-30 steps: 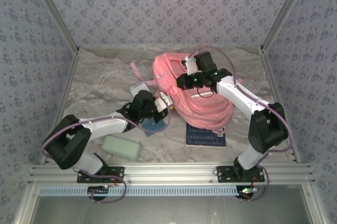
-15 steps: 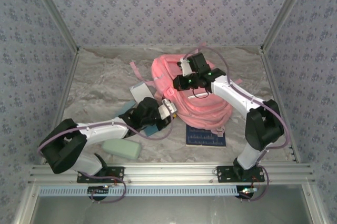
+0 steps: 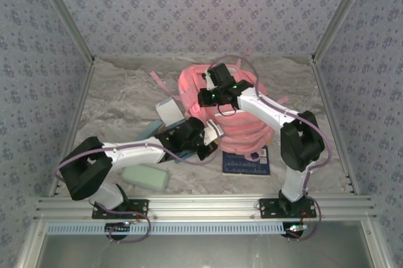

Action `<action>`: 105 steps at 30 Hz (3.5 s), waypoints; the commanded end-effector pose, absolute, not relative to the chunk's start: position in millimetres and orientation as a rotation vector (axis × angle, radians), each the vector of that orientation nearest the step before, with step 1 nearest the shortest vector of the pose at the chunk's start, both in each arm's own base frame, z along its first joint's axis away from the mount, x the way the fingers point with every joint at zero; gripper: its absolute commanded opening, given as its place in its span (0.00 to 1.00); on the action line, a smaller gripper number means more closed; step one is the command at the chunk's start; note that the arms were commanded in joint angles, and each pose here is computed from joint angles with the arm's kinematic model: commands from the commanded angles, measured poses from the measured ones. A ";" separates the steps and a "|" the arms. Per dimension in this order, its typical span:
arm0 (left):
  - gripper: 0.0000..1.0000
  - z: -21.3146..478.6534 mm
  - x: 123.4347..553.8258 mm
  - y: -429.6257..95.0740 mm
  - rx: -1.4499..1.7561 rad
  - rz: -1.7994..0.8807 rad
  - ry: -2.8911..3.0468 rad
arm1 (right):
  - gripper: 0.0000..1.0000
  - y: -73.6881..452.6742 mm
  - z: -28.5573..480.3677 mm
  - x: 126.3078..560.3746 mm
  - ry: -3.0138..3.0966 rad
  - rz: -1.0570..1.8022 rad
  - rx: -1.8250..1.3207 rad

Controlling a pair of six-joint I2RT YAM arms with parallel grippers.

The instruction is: Pack the student bag

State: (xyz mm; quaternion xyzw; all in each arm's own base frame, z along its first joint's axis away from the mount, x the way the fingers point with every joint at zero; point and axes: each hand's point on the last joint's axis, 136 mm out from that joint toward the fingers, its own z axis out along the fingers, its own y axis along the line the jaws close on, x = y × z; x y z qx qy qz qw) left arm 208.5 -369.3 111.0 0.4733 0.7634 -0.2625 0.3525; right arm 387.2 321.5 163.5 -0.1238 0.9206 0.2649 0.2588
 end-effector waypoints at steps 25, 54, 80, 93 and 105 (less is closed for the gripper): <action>0.01 111.0 177.1 -392.2 1.202 -0.808 2.049 | 0.67 217.8 265.7 381.6 2.306 0.592 -0.021; 0.58 201.8 161.6 -317.5 1.097 -0.842 2.016 | 0.54 130.5 235.4 231.2 2.077 0.687 0.010; 0.59 211.0 226.0 -223.7 0.684 -0.485 2.179 | 0.69 233.1 89.1 179.4 2.315 1.125 0.090; 0.61 215.0 224.6 -221.4 0.677 -0.490 2.163 | 0.61 236.4 92.2 172.2 2.303 1.138 0.141; 0.61 214.9 224.3 -220.9 0.675 -0.490 2.165 | 0.53 261.1 86.0 192.7 2.224 1.168 0.285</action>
